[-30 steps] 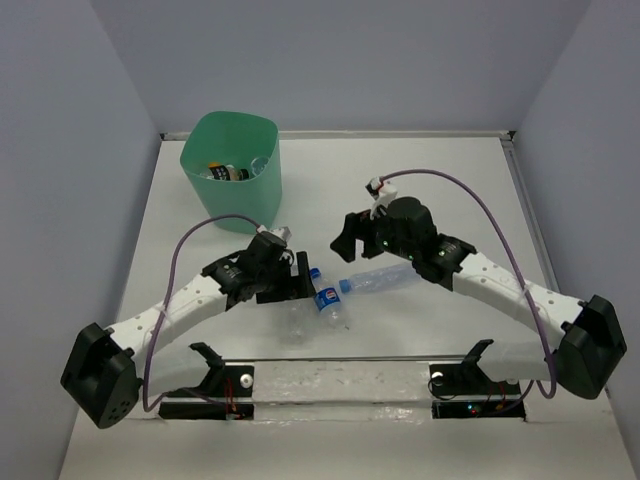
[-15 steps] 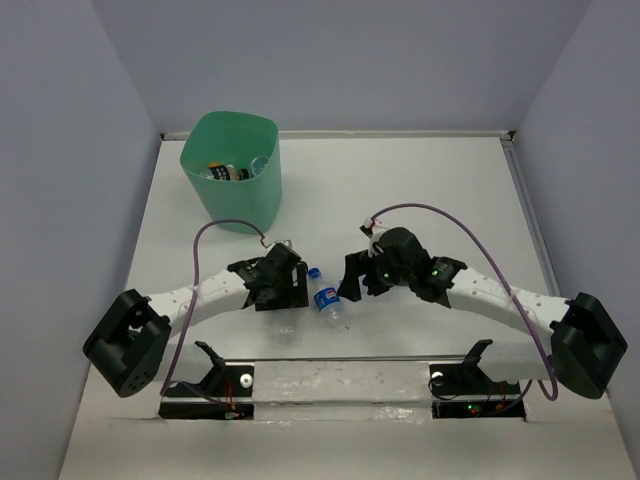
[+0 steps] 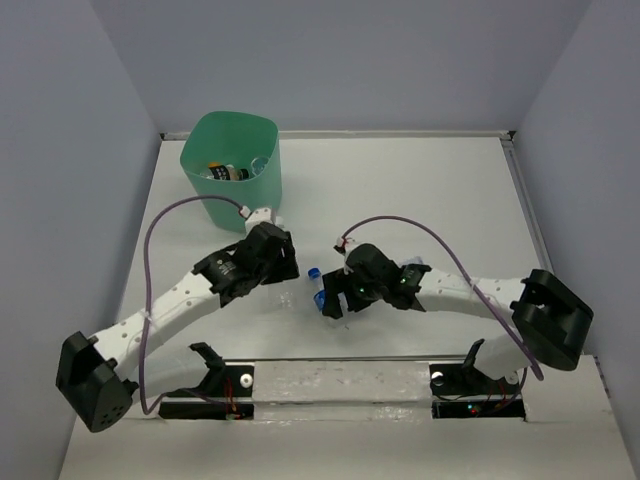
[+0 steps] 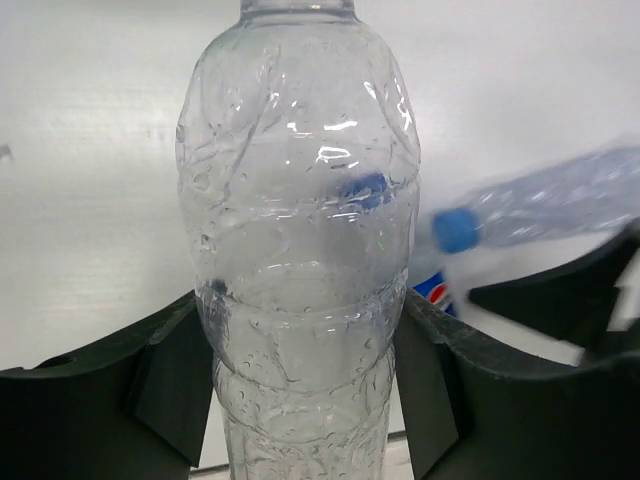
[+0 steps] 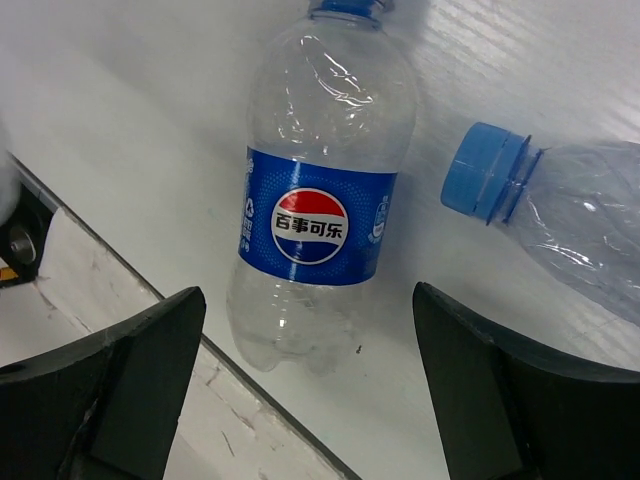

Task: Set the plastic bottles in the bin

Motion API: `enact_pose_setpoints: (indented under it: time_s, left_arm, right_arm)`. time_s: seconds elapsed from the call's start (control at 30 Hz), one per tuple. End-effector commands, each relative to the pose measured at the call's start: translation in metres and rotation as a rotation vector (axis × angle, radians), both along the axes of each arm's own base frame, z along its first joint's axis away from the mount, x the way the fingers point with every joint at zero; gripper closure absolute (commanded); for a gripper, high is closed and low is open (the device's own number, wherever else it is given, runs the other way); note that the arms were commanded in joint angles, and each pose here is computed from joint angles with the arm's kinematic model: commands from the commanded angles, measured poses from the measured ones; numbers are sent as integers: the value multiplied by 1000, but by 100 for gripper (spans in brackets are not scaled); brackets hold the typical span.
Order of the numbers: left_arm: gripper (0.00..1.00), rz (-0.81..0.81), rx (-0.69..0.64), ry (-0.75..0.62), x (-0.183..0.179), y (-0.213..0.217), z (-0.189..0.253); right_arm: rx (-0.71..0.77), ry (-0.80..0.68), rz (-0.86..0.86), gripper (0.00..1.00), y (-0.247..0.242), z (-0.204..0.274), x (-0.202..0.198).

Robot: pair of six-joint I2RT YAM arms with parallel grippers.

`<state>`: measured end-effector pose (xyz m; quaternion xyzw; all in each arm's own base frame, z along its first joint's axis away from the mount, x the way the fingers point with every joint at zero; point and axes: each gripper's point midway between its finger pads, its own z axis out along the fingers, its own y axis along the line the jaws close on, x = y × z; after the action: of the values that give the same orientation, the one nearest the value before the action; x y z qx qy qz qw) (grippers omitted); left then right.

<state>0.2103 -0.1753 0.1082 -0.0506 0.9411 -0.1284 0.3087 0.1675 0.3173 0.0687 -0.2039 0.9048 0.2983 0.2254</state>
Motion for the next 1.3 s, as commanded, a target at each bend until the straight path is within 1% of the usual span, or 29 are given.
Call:
enact_pose_setpoints:
  time_s: [0.0, 0.03, 0.07, 0.13, 0.17, 0.2, 0.27, 0.3, 0.33, 0.4, 0.47, 0.5, 0.53, 0.6, 0.63, 0.7, 0.77, 0.8, 0.87, 0.9, 0.93, 0.97, 1.0, 1.07, 1.1, 1.13, 1.17, 1.23, 1.27]
  left_arm:
    - [33, 122, -37, -339, 43, 16, 125]
    - [33, 155, -8, -397, 50, 25, 142]
    - [33, 178, -36, -458, 57, 26, 172]
    - [32, 212, -55, -540, 68, 29, 202]
    - [32, 244, -40, -592, 75, 37, 217]
    - [32, 275, -81, -661, 81, 39, 243]
    - [31, 352, -76, -734, 93, 56, 265]
    - [31, 351, -85, -756, 95, 55, 273]
    - [31, 394, -90, -797, 106, 67, 287]
    - [30, 435, -96, -829, 119, 80, 301]
    - [30, 508, -39, -846, 150, 107, 303]
    - [30, 515, -44, -856, 149, 108, 308]
    - [30, 555, -7, -855, 164, 120, 304]
    - [30, 583, 38, -869, 182, 130, 305]
    - [30, 612, 46, -897, 190, 141, 312]
    - [30, 609, 40, -911, 211, 142, 318]
    - [30, 635, 78, -936, 224, 151, 324]
    - [28, 645, 103, -936, 238, 151, 320]
    - [25, 651, 136, -920, 250, 155, 313]
    - [19, 652, 164, -907, 260, 157, 305]
    - [14, 655, 176, -904, 264, 158, 302]
    - [5, 655, 194, -899, 267, 160, 299]
    - [1, 654, 203, -892, 271, 161, 295]
    - [1, 651, 200, -888, 273, 160, 293]
    - [1, 649, 193, -891, 271, 161, 294]
    - [1, 647, 185, -894, 270, 160, 296]
    - [1, 643, 176, -896, 268, 159, 297]
    - [1, 648, 154, -912, 257, 161, 306]
    - [1, 657, 131, -931, 247, 163, 318]
  right_arm:
    - [28, -67, -33, 11, 25, 13, 14]
    - [25, -70, -30, 11, 28, 12, 13]
    - [0, -61, -37, 11, 27, 3, 14]
    - [-21, -63, -37, 11, 29, -4, 14]
    - [-26, -62, -39, 11, 30, -6, 16]
    - [-38, -59, -29, 13, 32, -11, 12]
    - [-42, -54, -22, 20, 34, -13, 8]
    - [-50, -73, -44, 24, 32, -12, 13]
    - [-44, -79, -38, 30, 33, -9, 10]
    - [-34, -83, -30, 34, 34, -5, 6]
    - [-10, -93, 3, 38, 38, 4, -3]
    - [2, -101, 8, 38, 39, 9, -3]
    - [15, -106, 23, 38, 41, 14, -8]
    - [59, -134, 42, 39, 44, 32, -12]
    - [75, -145, 43, 39, 44, 39, -12]
    - [121, -177, 47, 39, 43, 59, -11]
    - [149, -201, 52, 39, 44, 72, -11]
    - [172, -227, 59, 39, 45, 85, -10]
    - [196, -255, 68, 39, 48, 99, -8]
    - [208, -295, 67, 40, 50, 112, -2]
    - [213, -321, 59, 40, 51, 120, 2]
    - [218, -363, 53, 42, 53, 131, 9]
    - [252, -417, 31, 42, 59, 159, 18]
    - [260, -497, 31, 42, 66, 183, 31]
    - [265, -531, -2, 43, 66, 197, 45]
    - [295, -568, -8, 43, 74, 220, 55]
    - [297, -600, -3, 43, 77, 230, 63]
    - [338, -654, -29, 43, 83, 262, 84]
    - [349, -677, -20, 43, 85, 272, 90]
